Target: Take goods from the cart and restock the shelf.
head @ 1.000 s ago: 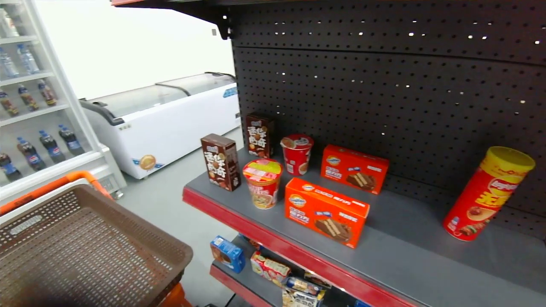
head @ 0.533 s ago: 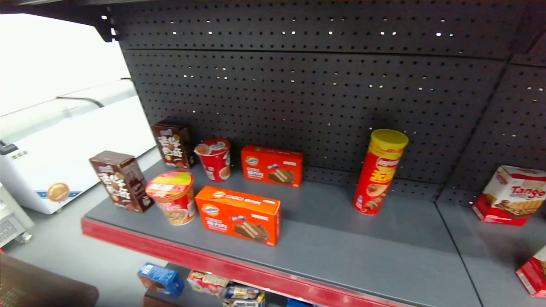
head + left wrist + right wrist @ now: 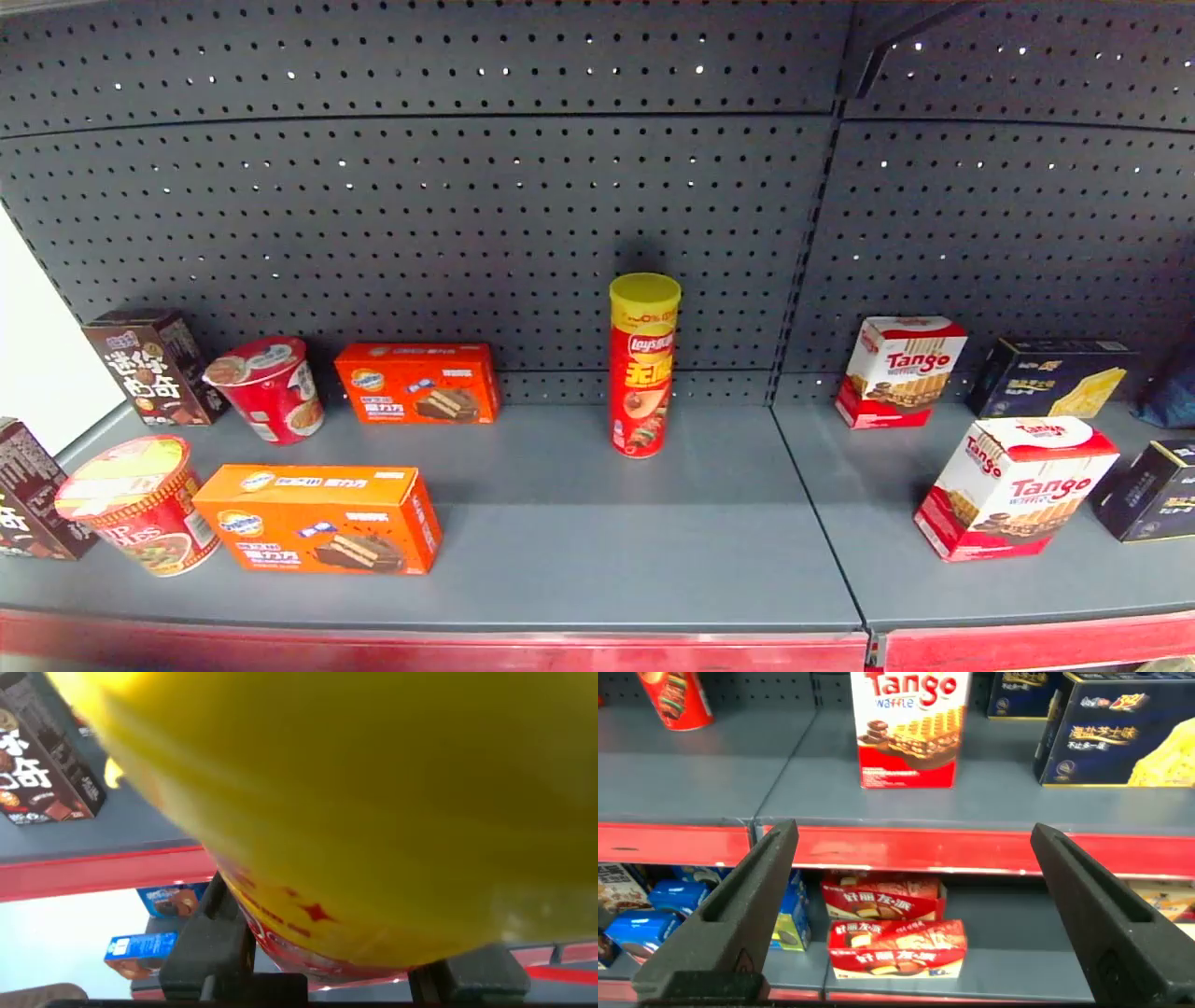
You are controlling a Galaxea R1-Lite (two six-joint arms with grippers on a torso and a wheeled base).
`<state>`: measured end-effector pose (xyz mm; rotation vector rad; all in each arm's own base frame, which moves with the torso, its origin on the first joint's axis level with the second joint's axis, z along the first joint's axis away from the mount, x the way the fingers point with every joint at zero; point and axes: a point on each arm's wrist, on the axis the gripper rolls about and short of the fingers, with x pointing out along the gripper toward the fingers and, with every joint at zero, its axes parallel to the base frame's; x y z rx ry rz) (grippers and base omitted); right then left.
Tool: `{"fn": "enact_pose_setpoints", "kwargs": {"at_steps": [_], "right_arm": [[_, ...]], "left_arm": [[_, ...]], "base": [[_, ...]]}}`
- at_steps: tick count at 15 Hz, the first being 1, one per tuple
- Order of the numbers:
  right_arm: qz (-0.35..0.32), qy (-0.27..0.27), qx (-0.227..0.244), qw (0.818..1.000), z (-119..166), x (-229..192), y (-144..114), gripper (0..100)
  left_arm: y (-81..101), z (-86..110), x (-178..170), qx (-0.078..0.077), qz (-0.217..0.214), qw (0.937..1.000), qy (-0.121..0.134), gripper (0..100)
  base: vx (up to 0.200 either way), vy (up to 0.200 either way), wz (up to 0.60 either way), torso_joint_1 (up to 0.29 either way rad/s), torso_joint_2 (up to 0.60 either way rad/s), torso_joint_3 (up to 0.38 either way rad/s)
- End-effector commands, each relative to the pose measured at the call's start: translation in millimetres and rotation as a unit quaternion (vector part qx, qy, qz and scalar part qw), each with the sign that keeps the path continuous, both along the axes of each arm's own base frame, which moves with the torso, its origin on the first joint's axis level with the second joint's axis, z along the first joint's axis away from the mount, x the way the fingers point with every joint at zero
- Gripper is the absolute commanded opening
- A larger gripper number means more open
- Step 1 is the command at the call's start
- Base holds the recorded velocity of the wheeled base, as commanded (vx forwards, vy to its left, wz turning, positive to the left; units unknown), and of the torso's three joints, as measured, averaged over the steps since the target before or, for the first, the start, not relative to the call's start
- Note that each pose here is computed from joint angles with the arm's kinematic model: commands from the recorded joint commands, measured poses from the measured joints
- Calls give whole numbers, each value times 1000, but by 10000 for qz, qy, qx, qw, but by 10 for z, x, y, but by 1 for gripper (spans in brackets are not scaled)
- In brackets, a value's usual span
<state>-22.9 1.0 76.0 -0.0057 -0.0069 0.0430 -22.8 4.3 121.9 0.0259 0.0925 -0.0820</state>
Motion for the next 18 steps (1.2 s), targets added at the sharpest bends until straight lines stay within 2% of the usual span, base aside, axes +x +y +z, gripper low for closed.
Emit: {"fn": "enact_pose_setpoints", "kwargs": {"at_steps": [1,11,13,14,16,17,18], "right_arm": [[0,-4,-3,10000,2,1,0,100],[7,2,-26,10000,1,1,0,100],[44,359,55,9993,15,55,-4,100],[-59,849,450,9954,33,130,-6,100],[309,206,-168,9992,67,44,-6,100],[480,-141,-147,9986,527,30,-7,100],[759,8,102,9971,1020,184,8,100]], "left_arm": [[0,-4,6,-34,4,10000,33,0],[1,10,1,-67,60,10000,-3,0],[3,63,-14,-80,59,9999,-94,0],[6,77,-21,-80,120,9998,-126,0],[7,111,-29,-78,135,9997,-179,0],[8,130,-36,-78,134,9996,-233,0],[10,162,-49,-86,126,9995,-279,0]], "base": [[0,0,0,0,0,0],[0,0,0,0,0,0],[0,0,0,0,0,0],[0,0,0,0,0,0],[0,0,0,0,0,0],[0,0,0,0,0,0],[0,0,0,0,0,0]]}}
